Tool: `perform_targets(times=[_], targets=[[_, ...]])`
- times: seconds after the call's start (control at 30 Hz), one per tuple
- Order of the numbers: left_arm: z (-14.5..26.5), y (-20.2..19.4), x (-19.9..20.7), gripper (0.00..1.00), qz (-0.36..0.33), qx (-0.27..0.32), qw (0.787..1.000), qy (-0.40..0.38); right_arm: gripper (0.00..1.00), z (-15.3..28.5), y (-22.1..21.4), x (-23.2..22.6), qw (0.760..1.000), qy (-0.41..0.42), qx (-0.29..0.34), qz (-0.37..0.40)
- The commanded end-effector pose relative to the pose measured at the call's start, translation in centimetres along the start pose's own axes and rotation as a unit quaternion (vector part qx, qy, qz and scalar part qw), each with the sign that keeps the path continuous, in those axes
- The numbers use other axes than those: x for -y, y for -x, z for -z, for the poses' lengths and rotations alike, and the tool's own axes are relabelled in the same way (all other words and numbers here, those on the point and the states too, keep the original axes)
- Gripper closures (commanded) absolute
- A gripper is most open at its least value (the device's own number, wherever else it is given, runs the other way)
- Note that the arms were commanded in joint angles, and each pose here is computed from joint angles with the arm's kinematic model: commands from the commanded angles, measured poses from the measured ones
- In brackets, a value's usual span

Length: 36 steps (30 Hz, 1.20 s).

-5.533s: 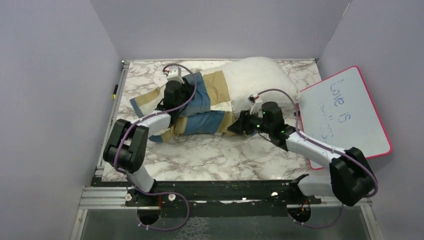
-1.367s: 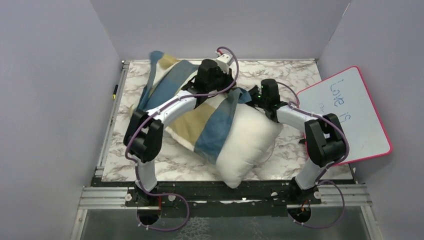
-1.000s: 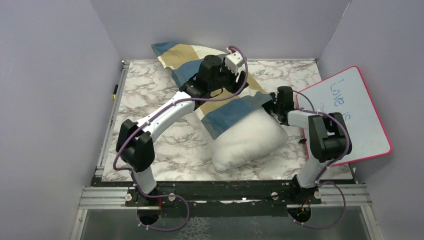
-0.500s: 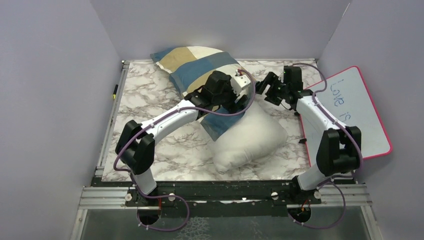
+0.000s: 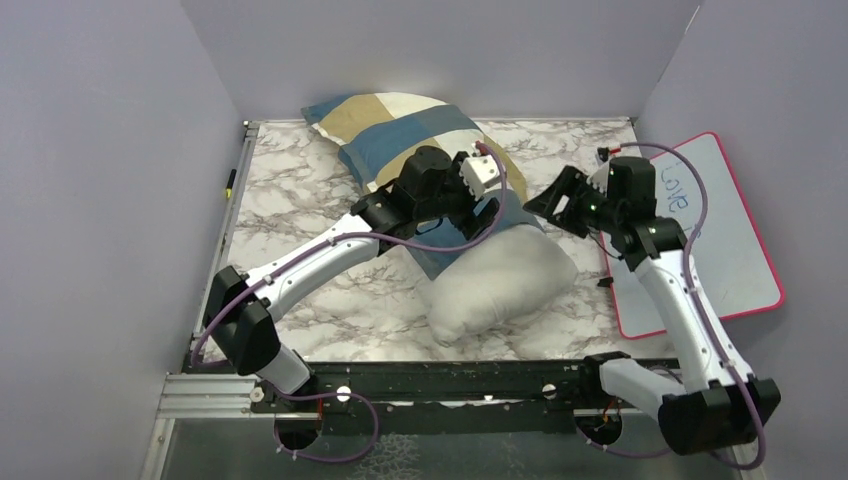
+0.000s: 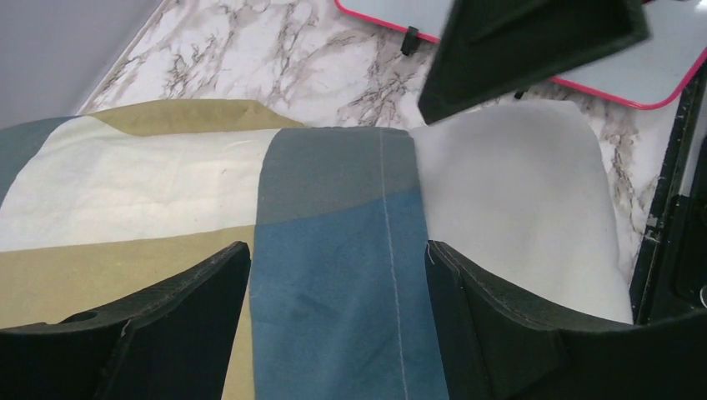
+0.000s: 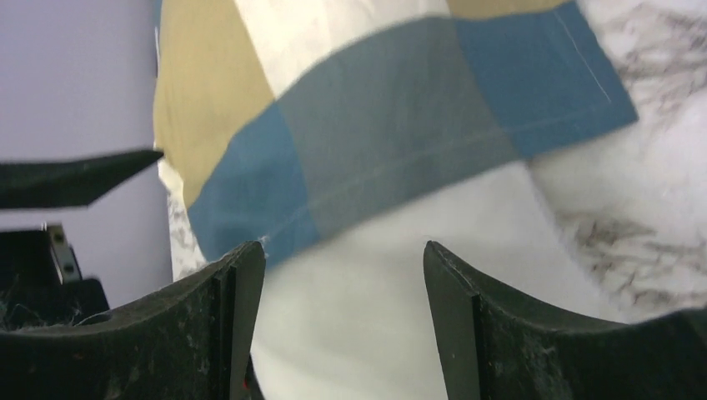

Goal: Put the pillow into the pillowcase
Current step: Stuff the pillow into the pillowcase.

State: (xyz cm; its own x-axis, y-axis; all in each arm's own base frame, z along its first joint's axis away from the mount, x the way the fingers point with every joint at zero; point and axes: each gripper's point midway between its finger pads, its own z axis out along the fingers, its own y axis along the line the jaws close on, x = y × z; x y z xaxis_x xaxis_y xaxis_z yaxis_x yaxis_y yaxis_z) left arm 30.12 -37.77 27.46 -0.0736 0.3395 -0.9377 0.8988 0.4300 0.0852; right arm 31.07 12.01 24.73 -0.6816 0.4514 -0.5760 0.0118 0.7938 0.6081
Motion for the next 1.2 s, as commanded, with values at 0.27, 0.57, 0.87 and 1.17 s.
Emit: perform_targets(times=[0.27,0.57,0.87,1.17], targets=[[-4.1,-6.4,3.3,0.33,-0.014,-0.037,0.999,-0.018,0.31,3.5,-10.6,2.0,0.993,0.05,-0.107,-0.028],[-0.6,1.4,8.7,1.0,-0.017,0.015,0.999,-0.031,0.6,-1.3,-10.9,5.6,0.982,0.052,0.015,-0.18],[0.8,-11.6,12.8,1.0,0.094,-0.059,0.992,-0.064,0.66,-3.9,-11.9,9.5,0.968,-0.008,0.042,-0.248],[1.2,-7.2,10.2,0.98,0.133,-0.028,0.989,-0.061,0.66,-4.1,-10.8,9.8,0.972,-0.022,0.058,-0.227]])
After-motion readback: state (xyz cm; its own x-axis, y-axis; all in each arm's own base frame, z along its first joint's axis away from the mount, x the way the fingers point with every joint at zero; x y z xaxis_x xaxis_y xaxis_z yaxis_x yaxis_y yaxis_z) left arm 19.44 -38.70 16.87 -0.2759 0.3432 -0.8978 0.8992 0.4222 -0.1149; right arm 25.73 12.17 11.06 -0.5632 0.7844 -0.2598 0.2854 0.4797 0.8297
